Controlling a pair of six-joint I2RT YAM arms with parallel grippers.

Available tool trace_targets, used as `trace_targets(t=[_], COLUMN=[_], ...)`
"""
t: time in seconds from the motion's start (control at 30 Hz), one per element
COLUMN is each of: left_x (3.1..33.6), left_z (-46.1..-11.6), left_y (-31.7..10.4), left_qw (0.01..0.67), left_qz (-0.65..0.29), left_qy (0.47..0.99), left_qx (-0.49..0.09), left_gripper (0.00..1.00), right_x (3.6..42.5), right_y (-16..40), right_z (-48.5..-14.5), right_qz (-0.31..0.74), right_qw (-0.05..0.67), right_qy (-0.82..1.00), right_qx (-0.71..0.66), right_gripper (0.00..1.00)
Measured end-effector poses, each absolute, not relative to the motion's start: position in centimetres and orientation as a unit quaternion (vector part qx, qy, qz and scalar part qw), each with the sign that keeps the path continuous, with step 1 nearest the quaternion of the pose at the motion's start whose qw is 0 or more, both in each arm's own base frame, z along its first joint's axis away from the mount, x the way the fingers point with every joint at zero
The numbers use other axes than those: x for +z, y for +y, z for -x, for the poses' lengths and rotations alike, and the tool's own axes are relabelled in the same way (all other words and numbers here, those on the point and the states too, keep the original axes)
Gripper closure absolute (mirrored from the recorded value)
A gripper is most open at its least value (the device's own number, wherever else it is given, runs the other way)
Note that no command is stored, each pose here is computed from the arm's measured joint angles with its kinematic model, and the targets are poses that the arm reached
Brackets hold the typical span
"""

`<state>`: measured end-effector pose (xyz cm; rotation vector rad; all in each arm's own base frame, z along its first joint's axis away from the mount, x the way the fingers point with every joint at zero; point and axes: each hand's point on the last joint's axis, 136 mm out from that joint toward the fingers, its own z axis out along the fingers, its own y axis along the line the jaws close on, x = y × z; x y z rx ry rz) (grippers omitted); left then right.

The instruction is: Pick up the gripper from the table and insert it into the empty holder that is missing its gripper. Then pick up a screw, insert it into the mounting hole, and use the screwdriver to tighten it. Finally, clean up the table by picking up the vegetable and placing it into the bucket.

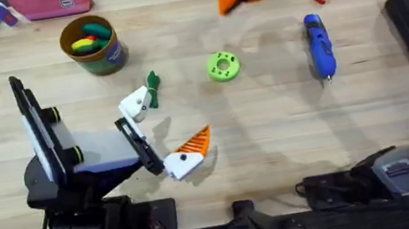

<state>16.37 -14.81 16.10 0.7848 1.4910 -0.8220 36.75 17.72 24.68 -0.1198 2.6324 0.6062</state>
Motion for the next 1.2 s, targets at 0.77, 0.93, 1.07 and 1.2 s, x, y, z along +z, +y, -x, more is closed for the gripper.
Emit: trace_targets(t=[0.77,0.93,1.07,1.2], left_x=[16.1,16.1,16.1,16.1], left_z=[-16.4,-16.4,-16.4,-16.4], left_y=[-14.8,-14.8,-14.8,-14.8], left_qw=[0.592,0.592,0.592,0.592], left_qz=[-0.337,-0.337,-0.337,-0.337], left_qy=[0.641,0.641,0.641,0.641], left_qx=[-0.353,-0.353,-0.353,-0.353], left_gripper=[0.016,0.016,0.014,0.015], right_x=[23.5,22.7,21.8,20.6], right_y=[23.6,24.5,25.2,25.4], right_z=[-28.2,-27.2,-26.9,-26.3], right_qz=[0.167,0.199,0.223,0.221], right_qw=[0.208,0.158,0.116,0.065], right_qy=[0.754,0.716,0.691,0.681], right_qx=[0.600,0.650,0.678,0.695], right_gripper=[0.993,0.993,0.993,0.993])
